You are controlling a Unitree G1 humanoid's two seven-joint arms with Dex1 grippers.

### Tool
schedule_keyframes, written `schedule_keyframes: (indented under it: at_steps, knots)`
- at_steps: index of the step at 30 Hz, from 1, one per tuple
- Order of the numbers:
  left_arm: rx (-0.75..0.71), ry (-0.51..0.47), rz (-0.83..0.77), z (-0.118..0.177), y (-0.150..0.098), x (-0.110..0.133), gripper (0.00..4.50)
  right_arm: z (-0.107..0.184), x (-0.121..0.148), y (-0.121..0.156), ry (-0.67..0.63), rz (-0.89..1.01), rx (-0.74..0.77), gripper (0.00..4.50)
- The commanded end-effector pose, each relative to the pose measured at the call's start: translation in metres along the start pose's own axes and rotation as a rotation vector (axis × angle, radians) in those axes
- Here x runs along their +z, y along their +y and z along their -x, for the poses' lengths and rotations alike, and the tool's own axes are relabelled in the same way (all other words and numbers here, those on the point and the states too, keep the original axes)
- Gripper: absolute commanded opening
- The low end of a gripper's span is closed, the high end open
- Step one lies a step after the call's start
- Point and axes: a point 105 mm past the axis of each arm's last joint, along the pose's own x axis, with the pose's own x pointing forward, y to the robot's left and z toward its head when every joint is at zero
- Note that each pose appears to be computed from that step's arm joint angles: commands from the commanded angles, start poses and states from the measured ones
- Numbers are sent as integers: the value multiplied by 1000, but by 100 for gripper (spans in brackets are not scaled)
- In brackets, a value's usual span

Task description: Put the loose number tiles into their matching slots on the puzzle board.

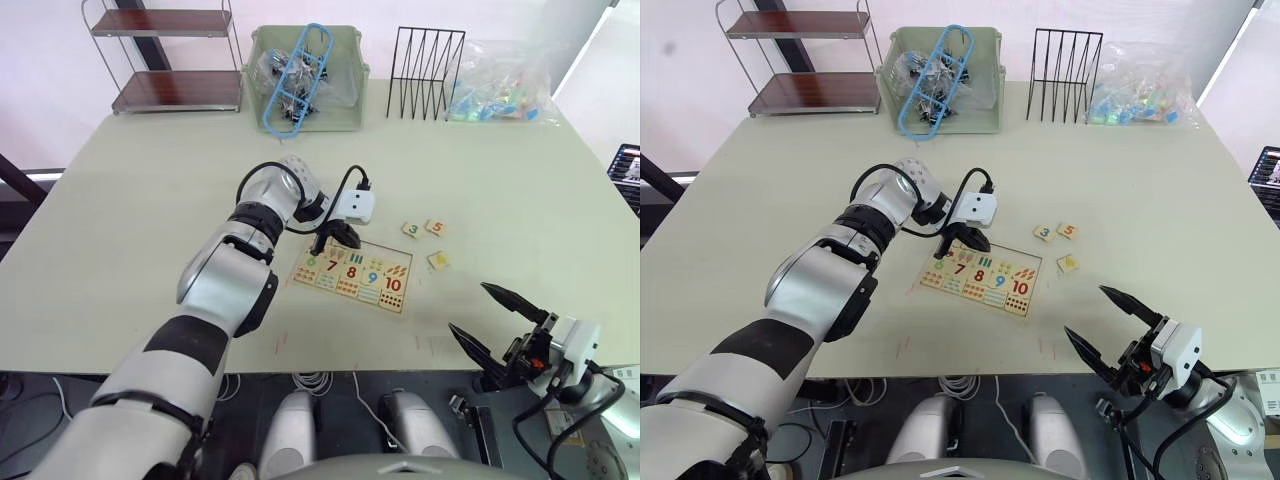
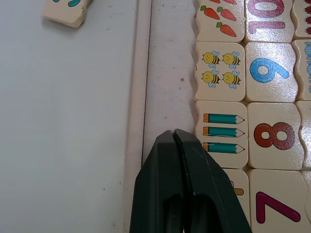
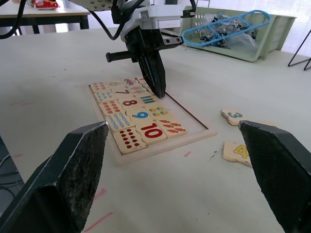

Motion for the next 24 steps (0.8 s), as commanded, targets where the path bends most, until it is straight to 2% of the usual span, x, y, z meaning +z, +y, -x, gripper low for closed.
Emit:
schedule_keyframes:
  at_steps: [1, 24]
  knots:
    - [9, -5, -32, 5, 3, 5, 3, 0, 6, -1, -22, 29, 1, 450]
    - [-13, 19, -13, 7, 0, -1, 3, 2, 5, -2, -7, 39, 16, 450]
